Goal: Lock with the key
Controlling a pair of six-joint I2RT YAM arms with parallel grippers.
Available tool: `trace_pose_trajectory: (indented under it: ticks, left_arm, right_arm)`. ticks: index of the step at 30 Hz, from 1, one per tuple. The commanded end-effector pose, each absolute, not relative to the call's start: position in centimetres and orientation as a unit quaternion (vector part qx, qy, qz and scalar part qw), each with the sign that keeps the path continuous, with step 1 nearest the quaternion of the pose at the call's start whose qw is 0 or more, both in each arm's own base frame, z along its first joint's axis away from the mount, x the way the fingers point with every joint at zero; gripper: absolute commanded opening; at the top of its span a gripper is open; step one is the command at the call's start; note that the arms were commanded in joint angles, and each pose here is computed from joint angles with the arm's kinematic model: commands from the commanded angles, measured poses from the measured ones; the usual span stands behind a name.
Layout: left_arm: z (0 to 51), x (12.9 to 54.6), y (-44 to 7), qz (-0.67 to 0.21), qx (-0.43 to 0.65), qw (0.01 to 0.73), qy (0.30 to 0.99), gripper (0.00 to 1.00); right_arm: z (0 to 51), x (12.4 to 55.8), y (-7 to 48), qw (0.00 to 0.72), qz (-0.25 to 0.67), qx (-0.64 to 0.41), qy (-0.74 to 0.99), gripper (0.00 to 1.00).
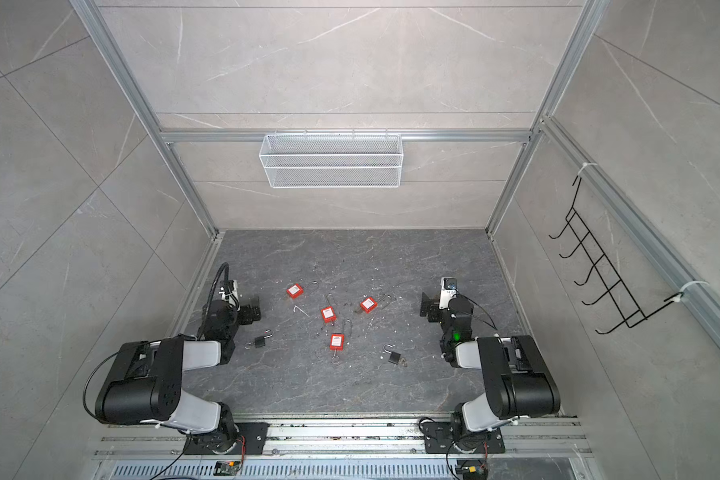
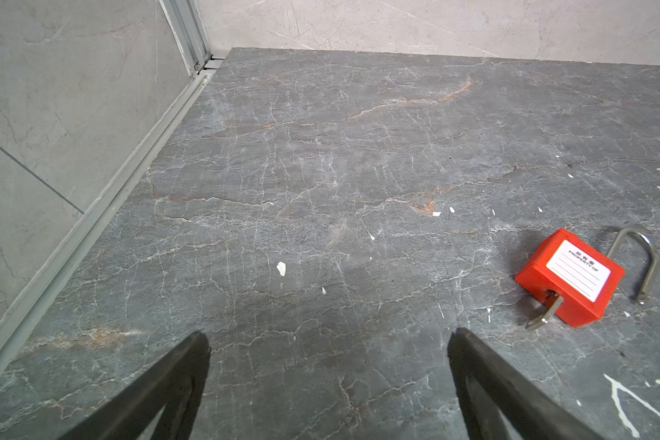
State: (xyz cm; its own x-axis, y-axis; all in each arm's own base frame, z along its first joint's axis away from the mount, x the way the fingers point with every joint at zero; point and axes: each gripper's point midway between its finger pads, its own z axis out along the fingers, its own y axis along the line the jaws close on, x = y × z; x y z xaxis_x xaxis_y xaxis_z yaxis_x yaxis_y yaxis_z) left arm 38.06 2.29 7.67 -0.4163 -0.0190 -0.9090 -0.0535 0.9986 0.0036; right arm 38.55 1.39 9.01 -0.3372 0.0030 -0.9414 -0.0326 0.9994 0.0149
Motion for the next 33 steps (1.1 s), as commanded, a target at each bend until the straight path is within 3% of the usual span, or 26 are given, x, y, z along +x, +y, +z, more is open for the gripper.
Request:
trace_pose_trajectory:
  ticks: [1, 27, 33]
  left_arm:
    - [8.5, 38.6, 2.4, 0.012, -0.029, 0.553, 0.833, 1.0]
    - [8.6, 38.6, 2.4, 0.011, -0.03, 0.554, 0.832, 1.0]
    - [9.2, 38.6, 2.3, 0.01, -0.028, 0.555, 0.831, 1.0]
  right_arm:
    - [9.5, 39.0, 1.4, 0.581, 0.016, -0.001, 0.814, 0.99]
    - [9.5, 38.8, 1.7, 0.582, 0.023, -0.009, 0.813, 1.0]
    - [10.5, 38.7, 2.7, 0.588, 0.04, -0.036, 0.807, 0.94]
